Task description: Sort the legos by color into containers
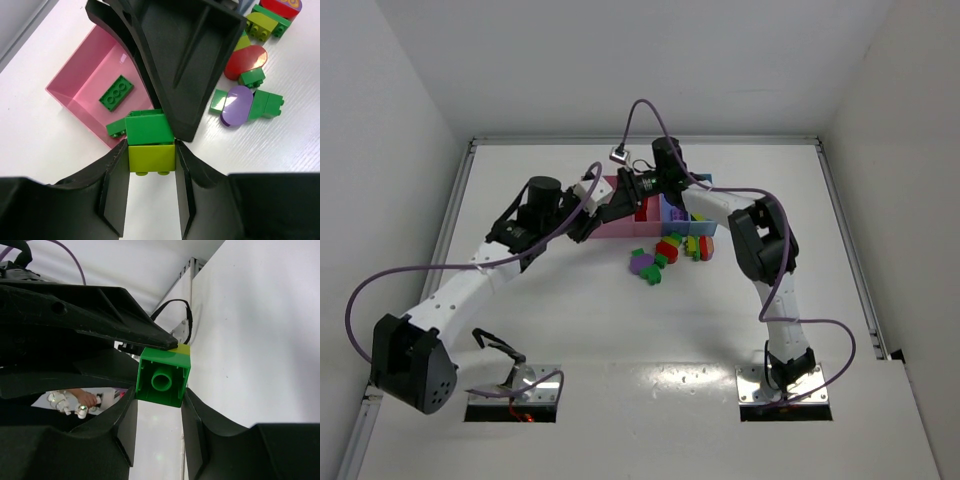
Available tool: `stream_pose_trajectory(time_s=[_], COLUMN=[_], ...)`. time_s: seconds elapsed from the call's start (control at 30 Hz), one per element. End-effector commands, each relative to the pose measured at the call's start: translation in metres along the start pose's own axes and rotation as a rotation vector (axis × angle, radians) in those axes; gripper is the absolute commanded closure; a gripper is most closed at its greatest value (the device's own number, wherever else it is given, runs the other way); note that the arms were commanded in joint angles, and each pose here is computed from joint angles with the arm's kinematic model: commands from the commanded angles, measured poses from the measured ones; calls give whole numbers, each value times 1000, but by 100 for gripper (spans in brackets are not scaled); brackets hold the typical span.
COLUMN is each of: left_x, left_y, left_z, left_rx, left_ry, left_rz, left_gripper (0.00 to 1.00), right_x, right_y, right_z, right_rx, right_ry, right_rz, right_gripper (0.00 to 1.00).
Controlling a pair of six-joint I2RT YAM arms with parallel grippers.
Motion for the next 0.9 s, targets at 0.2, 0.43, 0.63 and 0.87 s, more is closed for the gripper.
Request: stream_pose_trajectory(time_s=[0.2,0.43,0.63,0.87], left_x=[-16,-21,-18,-12], left_y=[14,10,-4,-20], left_z=[-29,-20,8,31], left_rx=[-57,-74,-219,-350], left_ry=[110,32,-85,-106], left_rz=[20,17,-10,-36], left_gripper=[82,82,82,82], right_x=[-42,-40,-20,-12], right_y=[-43,-54,-54,-41], right_z=[21,-3,-31,-60], right_rx=[-167,-197,-327,-358], right_ry=[91,331,813,1089], right_rz=[-158,-201,-132,-78], right_gripper=[100,100,100,100])
Point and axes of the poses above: each gripper's point midway between its finger pads, its own x axis out along the fingers, its own z axis along the line the jaws close on, y = z × x, the point moved 8 cm from there along -x, back along the fingers, and after that the axes turned 4 degrees about -x, right-handed, at the moved point
